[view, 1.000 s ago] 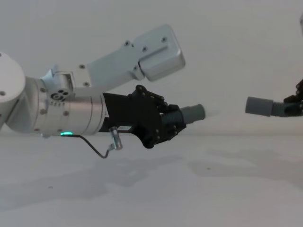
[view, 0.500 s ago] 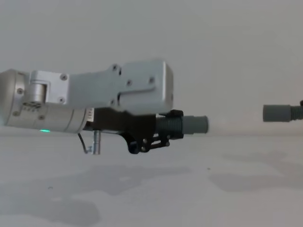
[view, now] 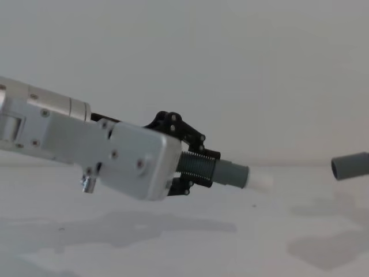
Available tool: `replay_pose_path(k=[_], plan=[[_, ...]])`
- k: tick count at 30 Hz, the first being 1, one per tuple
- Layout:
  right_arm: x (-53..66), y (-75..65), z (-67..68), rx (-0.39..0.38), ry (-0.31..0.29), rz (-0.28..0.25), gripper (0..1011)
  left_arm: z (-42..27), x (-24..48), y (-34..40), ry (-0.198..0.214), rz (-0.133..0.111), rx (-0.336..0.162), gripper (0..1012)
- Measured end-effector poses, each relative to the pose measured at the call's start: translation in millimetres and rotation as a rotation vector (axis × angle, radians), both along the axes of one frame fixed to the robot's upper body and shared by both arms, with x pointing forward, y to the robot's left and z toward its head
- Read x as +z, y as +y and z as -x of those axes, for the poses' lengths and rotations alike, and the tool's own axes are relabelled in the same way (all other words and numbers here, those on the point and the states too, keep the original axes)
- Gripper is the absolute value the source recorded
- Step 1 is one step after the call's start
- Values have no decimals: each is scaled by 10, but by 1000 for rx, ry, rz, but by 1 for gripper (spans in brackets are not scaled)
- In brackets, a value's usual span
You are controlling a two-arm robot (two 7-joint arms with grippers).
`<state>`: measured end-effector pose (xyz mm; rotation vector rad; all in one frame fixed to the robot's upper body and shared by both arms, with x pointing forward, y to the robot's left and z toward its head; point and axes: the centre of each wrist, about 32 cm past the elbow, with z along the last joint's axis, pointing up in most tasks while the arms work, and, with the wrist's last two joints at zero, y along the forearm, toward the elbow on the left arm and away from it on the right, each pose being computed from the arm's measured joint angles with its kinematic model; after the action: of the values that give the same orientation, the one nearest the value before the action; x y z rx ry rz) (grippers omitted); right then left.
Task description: Use both hands to pick up one end of the pipe from the table, align the ends, and insert them.
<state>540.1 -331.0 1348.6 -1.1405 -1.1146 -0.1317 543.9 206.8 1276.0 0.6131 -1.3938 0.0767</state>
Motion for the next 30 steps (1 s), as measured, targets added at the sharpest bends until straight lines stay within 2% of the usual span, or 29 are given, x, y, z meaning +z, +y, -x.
replay_pose_path(k=[1, 4, 7, 14, 20, 26, 30], plan=[[3, 4, 12, 11, 2, 5, 125, 0, 0, 0, 0, 0, 0, 332], [15, 10, 47, 48, 18, 16, 125, 6, 15, 20, -26, -30, -26, 332], [33, 20, 83, 78, 42, 11, 125, 9, 25, 34, -40, -48, -41, 332], [77, 47, 139, 117, 112, -18, 125, 10, 34, 41, -50, -60, -52, 332], [128, 69, 161, 114, 183, -69, 125, 10, 31, 30, -45, -30, -50, 332], [172, 89, 167, 75, 253, -133, 125, 13, 1, -6, -29, 28, -47, 332], [191, 104, 161, 50, 283, -165, 125, 15, -6, -28, -22, 45, -49, 332]])
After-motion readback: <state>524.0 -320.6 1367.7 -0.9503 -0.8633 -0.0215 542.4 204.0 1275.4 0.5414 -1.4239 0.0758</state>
